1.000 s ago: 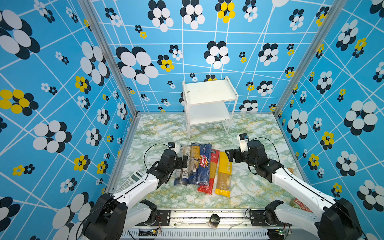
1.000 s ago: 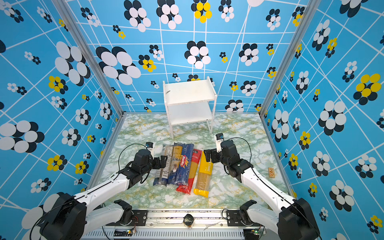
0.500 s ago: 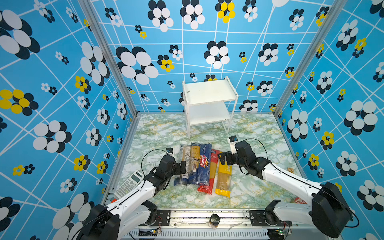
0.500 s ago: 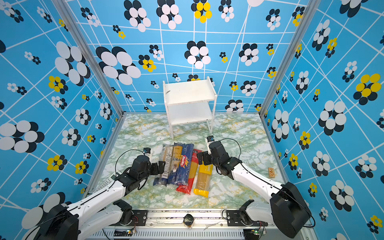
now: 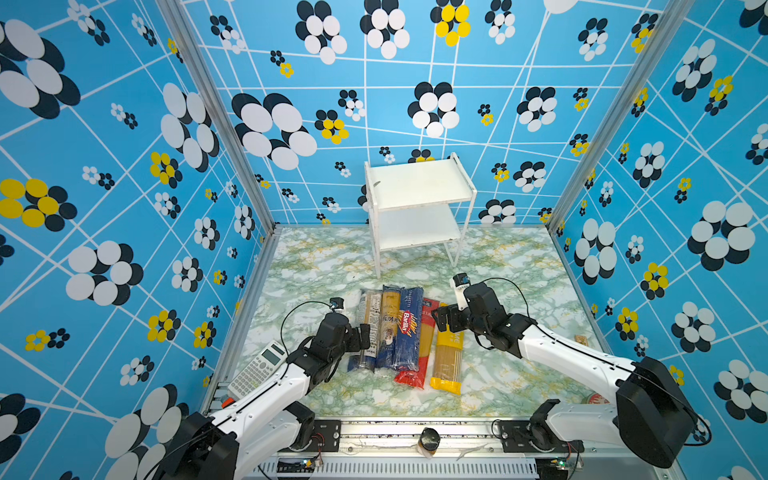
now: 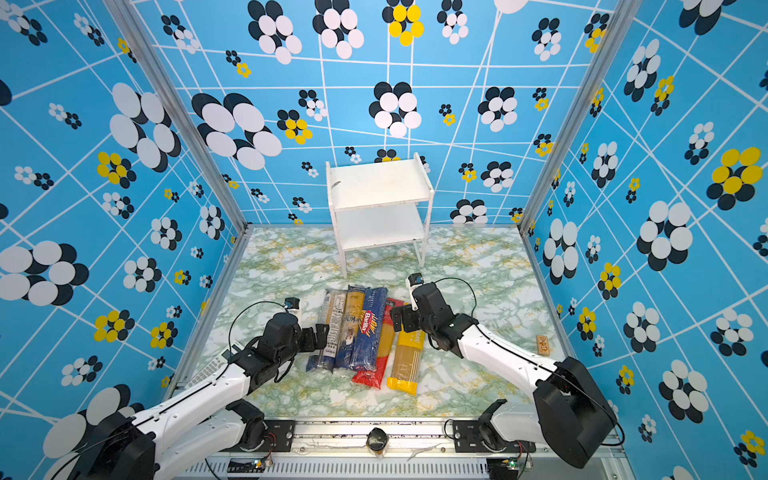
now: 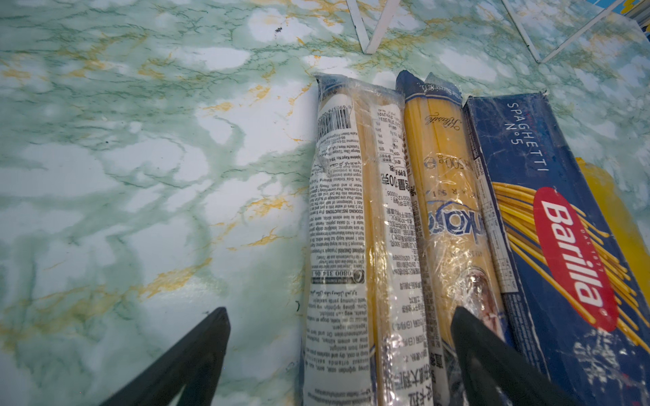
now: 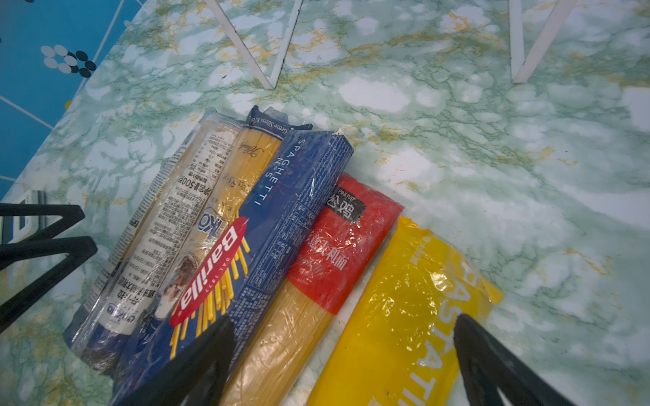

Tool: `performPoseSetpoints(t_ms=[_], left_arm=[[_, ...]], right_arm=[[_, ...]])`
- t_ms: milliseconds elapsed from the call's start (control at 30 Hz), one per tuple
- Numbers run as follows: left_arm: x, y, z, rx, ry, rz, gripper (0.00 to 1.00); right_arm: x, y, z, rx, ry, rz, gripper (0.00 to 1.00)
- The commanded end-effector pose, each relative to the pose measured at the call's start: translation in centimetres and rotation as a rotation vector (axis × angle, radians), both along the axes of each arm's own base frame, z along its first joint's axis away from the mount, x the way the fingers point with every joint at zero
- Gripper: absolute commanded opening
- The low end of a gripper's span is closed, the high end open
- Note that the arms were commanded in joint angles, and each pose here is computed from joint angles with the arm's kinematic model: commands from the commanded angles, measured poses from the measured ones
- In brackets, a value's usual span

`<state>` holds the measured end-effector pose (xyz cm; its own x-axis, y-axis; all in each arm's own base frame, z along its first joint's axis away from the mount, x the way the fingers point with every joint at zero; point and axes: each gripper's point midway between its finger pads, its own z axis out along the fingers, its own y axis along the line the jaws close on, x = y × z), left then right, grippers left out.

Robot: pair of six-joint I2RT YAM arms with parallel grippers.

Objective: Place and organize the pasta boxes and bags onto the shelf
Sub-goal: 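Reach left gripper toward the clear spaghetti bag while right moves over Barilla box, then lower the left gripper around the clear white-labelled spaghetti bag and close it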

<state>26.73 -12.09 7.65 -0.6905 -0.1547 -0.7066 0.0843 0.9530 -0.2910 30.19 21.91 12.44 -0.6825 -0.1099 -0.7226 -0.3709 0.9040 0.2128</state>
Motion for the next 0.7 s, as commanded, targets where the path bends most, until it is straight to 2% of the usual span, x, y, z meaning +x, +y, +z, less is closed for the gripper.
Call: performPoseSetpoints(t_ms=[0,400,667], left_arm=[[-0.6,0.3,-0.9,0.008,0.042,0.02,0.99],[-1.6,1.0,-1.1,-0.001,0.141,0.085,0.99],[-2.6,-0.1,-1.7,-0.02,0.161,0.058,0.99]], right_arm=[[0.5,0.8,1.0,0.013,-0.027,-0.001,0.99],[0.3,2.0,0.5,0.001,-0.02,0.031,0.99],[0.1,2.3,0.0,-0.011,-0.012,0.045,0.99]])
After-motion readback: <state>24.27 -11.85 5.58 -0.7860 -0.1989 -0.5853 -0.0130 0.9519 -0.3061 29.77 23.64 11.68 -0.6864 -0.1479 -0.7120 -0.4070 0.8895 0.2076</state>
